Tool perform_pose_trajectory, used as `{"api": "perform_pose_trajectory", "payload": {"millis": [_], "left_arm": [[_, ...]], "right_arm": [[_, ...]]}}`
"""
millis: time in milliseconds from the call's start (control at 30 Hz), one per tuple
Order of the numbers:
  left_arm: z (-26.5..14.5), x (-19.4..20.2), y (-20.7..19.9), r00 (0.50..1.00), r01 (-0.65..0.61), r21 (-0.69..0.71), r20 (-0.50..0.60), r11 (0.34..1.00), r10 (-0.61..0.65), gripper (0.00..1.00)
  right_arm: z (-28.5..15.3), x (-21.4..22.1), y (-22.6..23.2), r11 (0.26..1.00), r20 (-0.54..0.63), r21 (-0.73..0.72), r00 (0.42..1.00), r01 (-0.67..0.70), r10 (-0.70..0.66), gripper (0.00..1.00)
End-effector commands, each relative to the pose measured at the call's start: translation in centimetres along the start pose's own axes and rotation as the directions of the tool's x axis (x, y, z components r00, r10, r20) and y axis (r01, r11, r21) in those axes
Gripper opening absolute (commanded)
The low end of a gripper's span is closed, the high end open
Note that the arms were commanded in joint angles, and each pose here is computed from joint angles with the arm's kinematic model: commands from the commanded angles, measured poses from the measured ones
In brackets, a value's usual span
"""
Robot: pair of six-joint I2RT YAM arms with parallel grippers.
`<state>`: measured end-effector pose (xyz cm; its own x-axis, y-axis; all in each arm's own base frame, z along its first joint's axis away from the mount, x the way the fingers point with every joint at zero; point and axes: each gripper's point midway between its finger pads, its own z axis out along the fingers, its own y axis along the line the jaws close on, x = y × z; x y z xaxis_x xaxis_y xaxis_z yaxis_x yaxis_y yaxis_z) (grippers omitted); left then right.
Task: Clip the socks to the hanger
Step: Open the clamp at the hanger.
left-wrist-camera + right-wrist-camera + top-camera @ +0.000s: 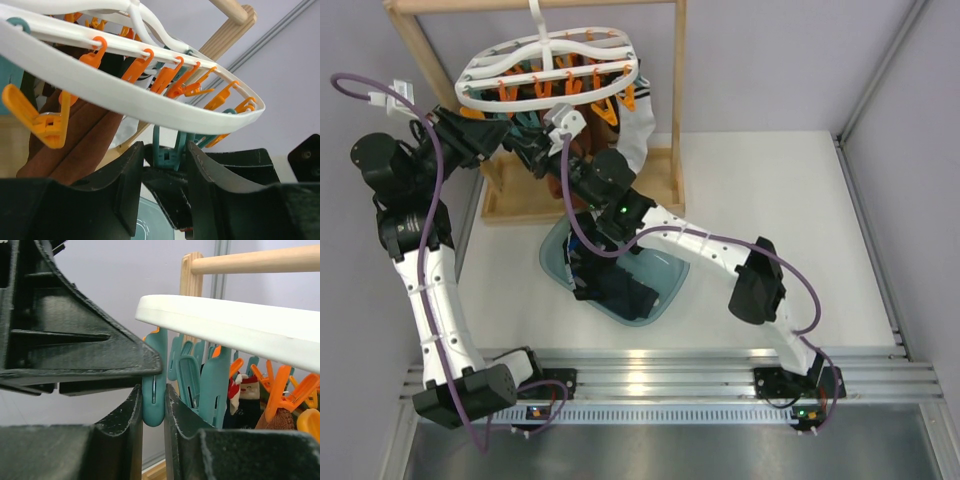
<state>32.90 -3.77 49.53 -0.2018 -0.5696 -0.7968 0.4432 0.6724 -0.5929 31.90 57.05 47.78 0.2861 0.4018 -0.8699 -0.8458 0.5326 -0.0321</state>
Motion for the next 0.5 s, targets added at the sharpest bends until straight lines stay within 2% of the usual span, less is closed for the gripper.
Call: {"api": "perform_pose_trajectory", "payload": {"millis": [0,233,467], "left_arm": [[-0.8,0.1,-0.8,1.0,0.012,-0.014,0.015,1.0,-0.012,0.47],[0.0,-0.9,-0.7,0.995,0.087,0.009,0.054,0.996,-0.087,0.48],[0.6,-2.0,-0.5,0.992,0.094,0.021,0.087,0.995,-0.095,0.51]], "right_arm": [[0.3,-4.1,-1.6,1.0,0.089,0.021,0.996,-0.019,0.017,0.0],[-0.1,-3.9,-1.1,1.0,0.087,-0.013,0.996,-0.028,0.029,0.0],[-0.2,-4.3,-0.5,0.998,0.097,-0.052,0.994,-0.038,0.043,0.0]]}}
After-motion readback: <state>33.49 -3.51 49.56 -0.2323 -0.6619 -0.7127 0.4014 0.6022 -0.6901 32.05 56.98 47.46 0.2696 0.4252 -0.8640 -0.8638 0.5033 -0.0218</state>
